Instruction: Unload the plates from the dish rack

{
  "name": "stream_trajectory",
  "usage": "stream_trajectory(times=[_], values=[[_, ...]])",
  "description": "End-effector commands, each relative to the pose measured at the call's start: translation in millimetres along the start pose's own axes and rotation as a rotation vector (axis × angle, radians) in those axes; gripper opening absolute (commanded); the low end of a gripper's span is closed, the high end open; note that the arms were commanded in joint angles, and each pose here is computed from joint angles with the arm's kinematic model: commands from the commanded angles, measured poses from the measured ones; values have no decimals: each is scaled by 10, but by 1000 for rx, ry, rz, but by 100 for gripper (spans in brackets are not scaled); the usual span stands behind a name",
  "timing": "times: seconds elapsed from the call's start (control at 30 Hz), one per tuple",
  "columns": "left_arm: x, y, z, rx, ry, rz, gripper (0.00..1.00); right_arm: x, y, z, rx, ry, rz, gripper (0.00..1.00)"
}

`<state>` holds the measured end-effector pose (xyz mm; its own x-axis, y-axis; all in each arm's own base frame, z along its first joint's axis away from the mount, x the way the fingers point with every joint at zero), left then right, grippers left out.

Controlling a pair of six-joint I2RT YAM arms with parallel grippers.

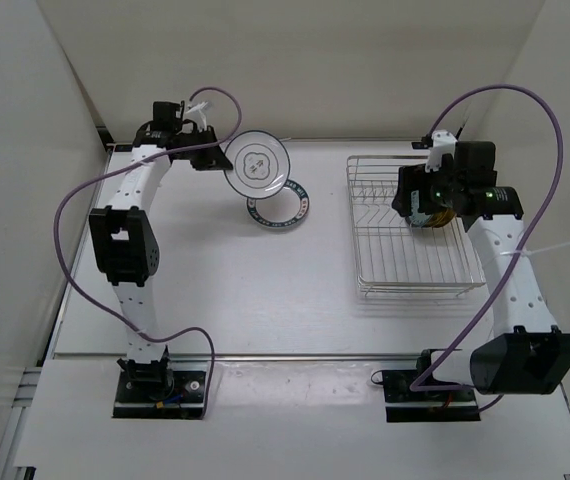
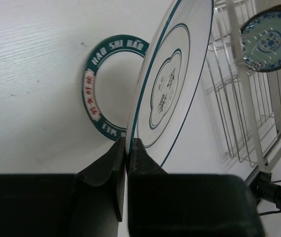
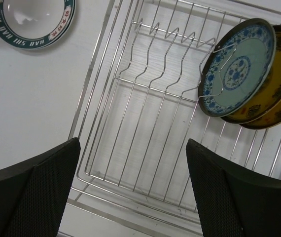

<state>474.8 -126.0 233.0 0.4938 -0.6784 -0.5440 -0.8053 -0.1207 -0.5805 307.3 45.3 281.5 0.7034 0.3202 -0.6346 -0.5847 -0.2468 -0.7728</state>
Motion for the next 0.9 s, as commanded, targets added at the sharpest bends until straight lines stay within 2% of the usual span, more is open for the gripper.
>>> stream_trajectory(times=[0.0,0.17,0.33,0.87], values=[[170,-71,-36,-18,119,14,11,-108,-136,-49,-33,60,-86,91],[493,-58,355,-100,124,43,11,-116,-111,-40,-33,59,-84,91],[654,32,502,-138,125,73,11,-146,-121,-37,-45,62,-92,91],[1009,354,431,-117,-16,144,11,-223,-109,31,-51,35,-117,91]])
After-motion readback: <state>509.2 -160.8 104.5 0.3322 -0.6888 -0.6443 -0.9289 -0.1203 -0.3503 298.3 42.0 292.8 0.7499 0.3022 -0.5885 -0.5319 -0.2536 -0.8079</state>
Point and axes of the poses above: each gripper's point midway between its finger pads, its own x axis out along the fingers, its own z axis along the line the jaws close on, y = z × x, the point moved 5 cm from there along -x, back along the fingers, and after that the axes turned 6 degrees about -x, right-handed, at the moved point
